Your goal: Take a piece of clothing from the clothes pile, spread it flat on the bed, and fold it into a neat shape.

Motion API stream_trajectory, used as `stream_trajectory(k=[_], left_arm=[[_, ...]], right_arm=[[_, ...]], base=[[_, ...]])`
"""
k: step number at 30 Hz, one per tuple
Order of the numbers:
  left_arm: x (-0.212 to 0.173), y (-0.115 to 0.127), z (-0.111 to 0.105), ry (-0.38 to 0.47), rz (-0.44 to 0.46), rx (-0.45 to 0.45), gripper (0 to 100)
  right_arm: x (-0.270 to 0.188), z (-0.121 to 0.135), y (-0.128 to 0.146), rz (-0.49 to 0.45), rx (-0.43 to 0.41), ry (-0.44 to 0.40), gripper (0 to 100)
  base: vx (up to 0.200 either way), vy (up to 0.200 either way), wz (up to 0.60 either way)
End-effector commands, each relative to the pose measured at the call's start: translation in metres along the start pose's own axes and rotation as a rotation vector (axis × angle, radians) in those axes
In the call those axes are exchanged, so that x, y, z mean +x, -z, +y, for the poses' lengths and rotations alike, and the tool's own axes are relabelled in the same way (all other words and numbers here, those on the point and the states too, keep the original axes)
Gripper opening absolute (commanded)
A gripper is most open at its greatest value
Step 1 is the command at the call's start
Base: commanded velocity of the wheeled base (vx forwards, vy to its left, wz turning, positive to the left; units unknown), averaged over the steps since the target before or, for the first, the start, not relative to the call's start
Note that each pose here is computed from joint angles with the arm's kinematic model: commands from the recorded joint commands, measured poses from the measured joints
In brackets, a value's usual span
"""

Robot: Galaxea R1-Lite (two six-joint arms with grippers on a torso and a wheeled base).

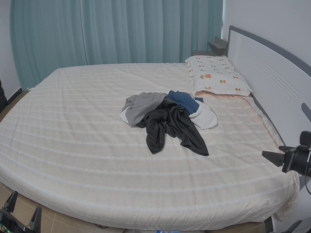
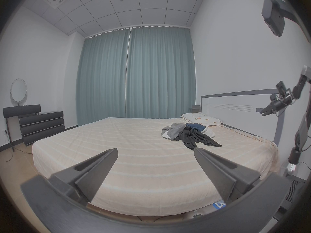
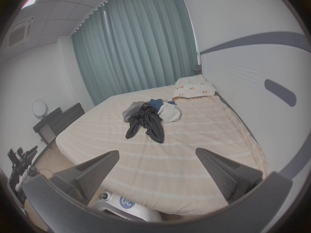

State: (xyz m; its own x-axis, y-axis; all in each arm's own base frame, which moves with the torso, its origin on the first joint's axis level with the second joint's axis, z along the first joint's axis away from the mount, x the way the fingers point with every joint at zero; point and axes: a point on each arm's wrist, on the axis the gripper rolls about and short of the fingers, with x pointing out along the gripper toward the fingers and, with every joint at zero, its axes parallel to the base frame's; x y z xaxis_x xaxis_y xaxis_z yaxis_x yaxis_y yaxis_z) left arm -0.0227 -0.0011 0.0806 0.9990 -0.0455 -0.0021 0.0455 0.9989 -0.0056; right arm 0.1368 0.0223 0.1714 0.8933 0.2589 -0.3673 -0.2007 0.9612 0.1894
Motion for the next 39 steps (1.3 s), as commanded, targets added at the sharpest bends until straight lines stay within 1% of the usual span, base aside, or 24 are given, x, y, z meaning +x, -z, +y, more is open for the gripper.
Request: stream_trajectory(k=[1,2,6,12,19,21,26,30,34,39], left_arm=[[0.0,0.005,0.0,0.0,-0.001,-0.001,100],[0.0,0.005,0.0,0.0,-0.001,-0.001,100],[0.0,0.005,0.0,0.0,-0.001,0.001,100],[0.0,0.005,0.0,0.0,-0.001,-0.001,100],[0.0,0.005,0.0,0.0,-0.001,-0.001,100],[0.0,0.005,0.0,0.0,-0.001,-0.001,100],[0.0,0.005,0.0,0.0,-0.001,-0.001,100],[0.0,0.005,0.0,0.0,-0.001,-0.001,100],[0.0,0.005,0.0,0.0,-0.001,-0.001,100],[0.0,0.005,0.0,0.0,-0.001,-0.001,100]], right_arm=[[0.209,0.01,0.011,0.193,0.167,0.094,100],[0.214,0.01,0.011,0.192,0.169,0.096,100],[0.257,0.013,0.019,0.209,0.193,0.101,100],[0.3,0.015,0.034,0.212,0.187,0.132,100],[0.328,0.016,0.052,0.237,0.177,0.134,100],[0.341,0.015,0.063,0.25,0.175,0.139,100],[0.361,0.008,0.076,0.256,0.181,0.149,100],[0.374,0.008,0.074,0.228,0.19,0.143,100],[0.38,0.015,0.065,0.189,0.209,0.124,100],[0.382,0.02,0.065,0.185,0.205,0.112,100]], base=[[0.0,0.0,0.0],[0.0,0.0,0.0],[0.0,0.0,0.0],[0.0,0.0,0.0],[0.0,0.0,0.0],[0.0,0.0,0.0],[0.0,0.0,0.0],[0.0,0.0,0.0],[0.0,0.0,0.0],[0.0,0.0,0.0]])
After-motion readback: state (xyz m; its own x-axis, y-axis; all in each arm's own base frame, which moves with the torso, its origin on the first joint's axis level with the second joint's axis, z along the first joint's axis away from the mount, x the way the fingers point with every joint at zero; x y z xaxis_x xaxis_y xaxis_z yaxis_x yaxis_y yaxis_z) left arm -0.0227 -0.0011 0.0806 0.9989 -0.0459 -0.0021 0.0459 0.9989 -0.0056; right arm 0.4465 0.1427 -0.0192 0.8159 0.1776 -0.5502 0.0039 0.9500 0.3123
